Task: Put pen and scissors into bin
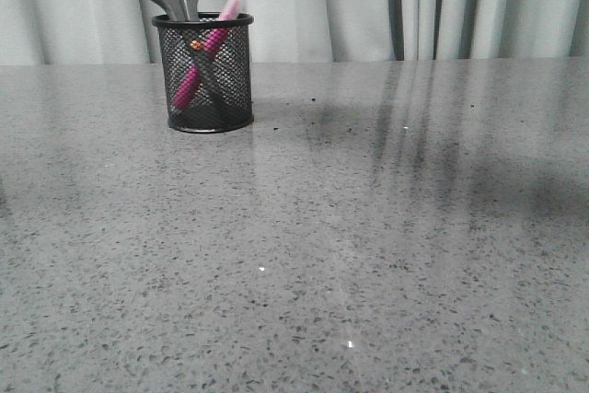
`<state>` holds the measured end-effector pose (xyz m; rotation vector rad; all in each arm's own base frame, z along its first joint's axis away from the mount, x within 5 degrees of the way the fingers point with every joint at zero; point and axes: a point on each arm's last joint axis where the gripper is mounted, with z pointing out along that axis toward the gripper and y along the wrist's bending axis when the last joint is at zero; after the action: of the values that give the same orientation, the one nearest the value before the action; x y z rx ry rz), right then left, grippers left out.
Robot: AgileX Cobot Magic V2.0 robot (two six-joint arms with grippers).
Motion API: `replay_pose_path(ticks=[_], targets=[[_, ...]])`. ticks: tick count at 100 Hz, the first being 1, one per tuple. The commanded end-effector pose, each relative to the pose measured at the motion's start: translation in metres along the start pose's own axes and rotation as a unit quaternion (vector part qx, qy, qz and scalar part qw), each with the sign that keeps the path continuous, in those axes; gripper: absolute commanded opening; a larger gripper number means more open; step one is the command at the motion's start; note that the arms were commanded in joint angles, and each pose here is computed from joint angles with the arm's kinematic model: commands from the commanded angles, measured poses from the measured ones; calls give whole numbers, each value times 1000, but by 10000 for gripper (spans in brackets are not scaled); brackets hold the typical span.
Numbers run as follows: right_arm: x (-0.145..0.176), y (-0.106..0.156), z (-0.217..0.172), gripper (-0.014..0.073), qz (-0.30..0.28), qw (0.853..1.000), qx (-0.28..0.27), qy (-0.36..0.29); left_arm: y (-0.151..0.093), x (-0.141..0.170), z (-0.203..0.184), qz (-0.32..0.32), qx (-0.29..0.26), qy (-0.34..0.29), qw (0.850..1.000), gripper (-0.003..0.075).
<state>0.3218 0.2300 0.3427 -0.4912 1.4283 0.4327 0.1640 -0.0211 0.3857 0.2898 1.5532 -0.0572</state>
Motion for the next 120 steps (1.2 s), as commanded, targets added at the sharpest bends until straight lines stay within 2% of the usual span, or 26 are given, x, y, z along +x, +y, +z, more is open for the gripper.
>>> replay_pose_path(ticks=[1, 22, 41, 53, 68, 82, 98, 120], targets=[[-62, -18, -30, -77, -27, 997, 24, -72, 1, -12, -3, -3, -9, -22, 1000, -19], [-90, -61, -102, -64, -41, 991, 94, -81, 1, -11, -3, 10, -8, -18, 1000, -19], [-68, -79, -179, -69, -52, 983, 163, -74, -1, 6, -14, -27, -20, -16, 999, -19], [-44, -74, -223, -69, -59, 976, 189, -89, -3, 30, -30, -30, -46, -7, 998, -19], [-3, -58, -267, -69, -61, 975, 193, -96, -8, 57, -62, -47, -77, -27, 996, -19], [32, -49, -298, -69, -26, 971, 211, -108, -13, 80, -89, -65, -99, -61, 991, -19], [55, -43, -318, -69, -7, 969, 219, -114, -20, 99, -111, -60, -103, -100, 988, -19], [60, -41, -324, -69, -7, 969, 218, -117, -21, 114, -118, -61, -119, -112, 985, -19]])
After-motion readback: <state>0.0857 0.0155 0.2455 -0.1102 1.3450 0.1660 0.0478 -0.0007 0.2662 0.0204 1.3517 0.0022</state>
